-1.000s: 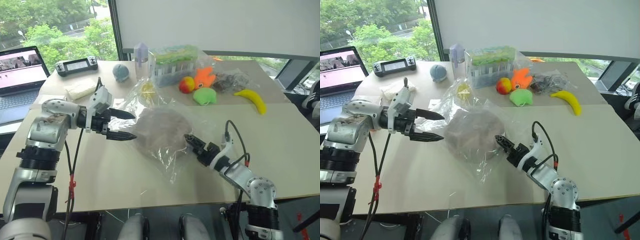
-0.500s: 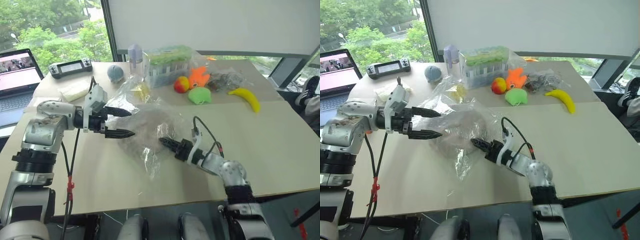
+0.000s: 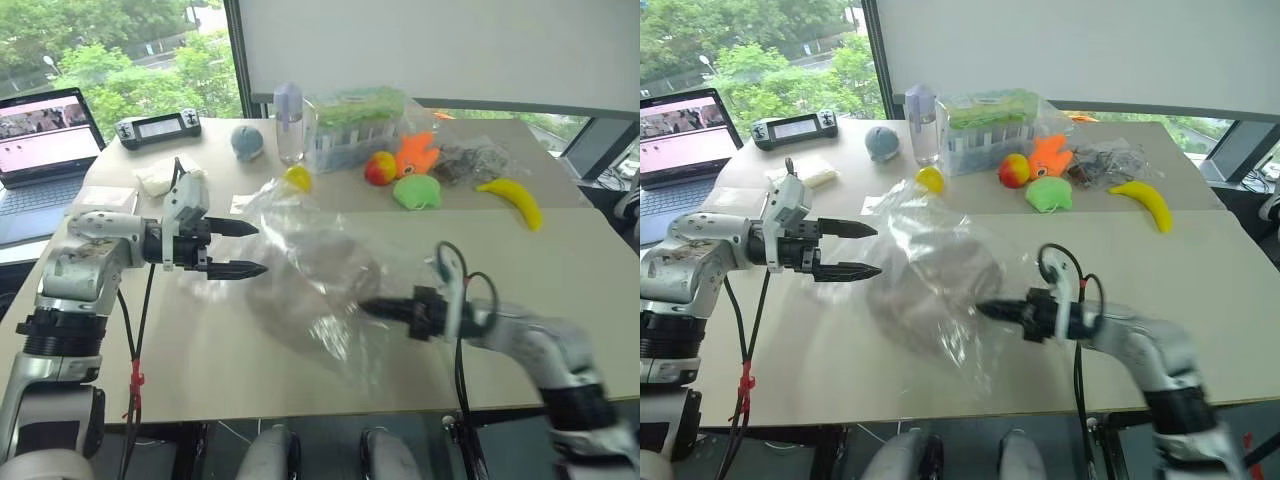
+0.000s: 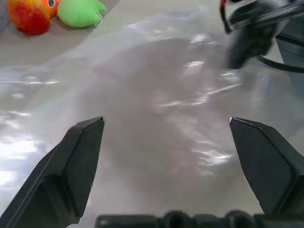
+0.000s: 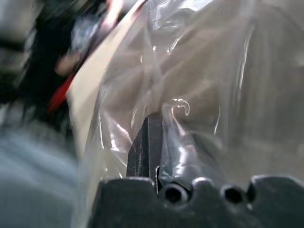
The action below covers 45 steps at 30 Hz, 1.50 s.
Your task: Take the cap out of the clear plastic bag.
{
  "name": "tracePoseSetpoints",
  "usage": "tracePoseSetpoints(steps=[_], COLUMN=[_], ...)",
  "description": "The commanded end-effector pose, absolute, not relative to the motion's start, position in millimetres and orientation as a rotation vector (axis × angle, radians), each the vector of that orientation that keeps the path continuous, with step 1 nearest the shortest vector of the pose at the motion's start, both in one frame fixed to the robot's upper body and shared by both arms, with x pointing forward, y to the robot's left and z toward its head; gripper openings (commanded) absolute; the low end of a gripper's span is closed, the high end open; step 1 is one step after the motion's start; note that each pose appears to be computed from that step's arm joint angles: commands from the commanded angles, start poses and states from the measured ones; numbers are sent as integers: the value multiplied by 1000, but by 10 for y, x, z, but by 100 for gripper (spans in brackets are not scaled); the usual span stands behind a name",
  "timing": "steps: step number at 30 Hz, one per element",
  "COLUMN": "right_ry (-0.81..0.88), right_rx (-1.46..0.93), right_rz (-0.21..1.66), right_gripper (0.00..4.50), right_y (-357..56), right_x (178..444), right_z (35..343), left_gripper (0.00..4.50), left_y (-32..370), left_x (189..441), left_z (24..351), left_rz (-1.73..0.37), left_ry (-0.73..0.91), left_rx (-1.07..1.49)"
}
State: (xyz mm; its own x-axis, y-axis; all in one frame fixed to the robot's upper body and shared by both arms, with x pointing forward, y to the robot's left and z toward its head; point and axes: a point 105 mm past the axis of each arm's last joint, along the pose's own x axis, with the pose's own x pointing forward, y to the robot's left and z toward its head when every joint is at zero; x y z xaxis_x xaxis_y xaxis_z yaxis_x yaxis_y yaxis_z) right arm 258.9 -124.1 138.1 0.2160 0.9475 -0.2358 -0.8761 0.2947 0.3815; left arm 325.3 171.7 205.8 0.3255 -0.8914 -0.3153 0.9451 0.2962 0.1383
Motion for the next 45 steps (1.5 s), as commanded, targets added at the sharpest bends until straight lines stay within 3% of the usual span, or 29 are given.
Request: tracePoseSetpoints(steps=[1, 3, 4, 6, 9, 15, 19, 22, 26, 30, 35, 39, 43, 45], right_ry=[534, 505, 454, 240, 7, -353, -512, -559, -562, -556, -673, -581, -327, -209], right_rx=[-59, -262, -434, -730, -975, -1265, -1368, -1368, -1477, -1444, -1410, -1095, -340, -82], right_rz=[1158, 981, 784, 487, 313, 354, 500, 517, 382, 94, -3, -14, 87, 265], right_gripper=[7, 7, 7, 7, 7, 7, 7, 7, 104, 241, 405, 405, 405, 405], right_y=[-1697, -1987, -2195, -2364, -2258, -1533, -1022, -876, -1068, -1486, -1584, -1860, -2165, -2030], right_x=[2773, 3125, 3470, 4043, 4385, 4506, 4402, 4384, 4485, 4580, 4478, 4403, 4233, 3991], right_z=[1217, 1161, 1202, 1581, 1955, 2166, 2032, 1960, 1969, 2225, 2418, 2429, 2178, 2041], left_gripper=[450, 450, 450, 450, 450, 450, 450, 450, 450, 450, 450, 450, 450, 450], left_y=[1692, 1680, 1670, 1650, 1631, 1588, 1538, 1511, 1502, 1488, 1410, 1348, 1301, 1262], left_x=[3221, 3216, 3209, 3196, 3190, 3178, 3195, 3219, 3220, 3232, 3283, 3289, 3311, 3271], left_z=[2146, 2128, 2120, 2109, 2108, 2082, 2086, 2110, 2113, 2096, 2066, 2050, 2123, 2250], left_rz=[-1234, -1235, -1238, -1242, -1243, -1248, -1255, -1257, -1259, -1257, -1262, -1293, -1326, -1377], left_ry=[147, 148, 149, 149, 147, 152, 148, 138, 137, 134, 129, 130, 107, 80], left_rx=[344, 342, 337, 331, 327, 318, 317, 318, 317, 315, 313, 329, 307, 228])
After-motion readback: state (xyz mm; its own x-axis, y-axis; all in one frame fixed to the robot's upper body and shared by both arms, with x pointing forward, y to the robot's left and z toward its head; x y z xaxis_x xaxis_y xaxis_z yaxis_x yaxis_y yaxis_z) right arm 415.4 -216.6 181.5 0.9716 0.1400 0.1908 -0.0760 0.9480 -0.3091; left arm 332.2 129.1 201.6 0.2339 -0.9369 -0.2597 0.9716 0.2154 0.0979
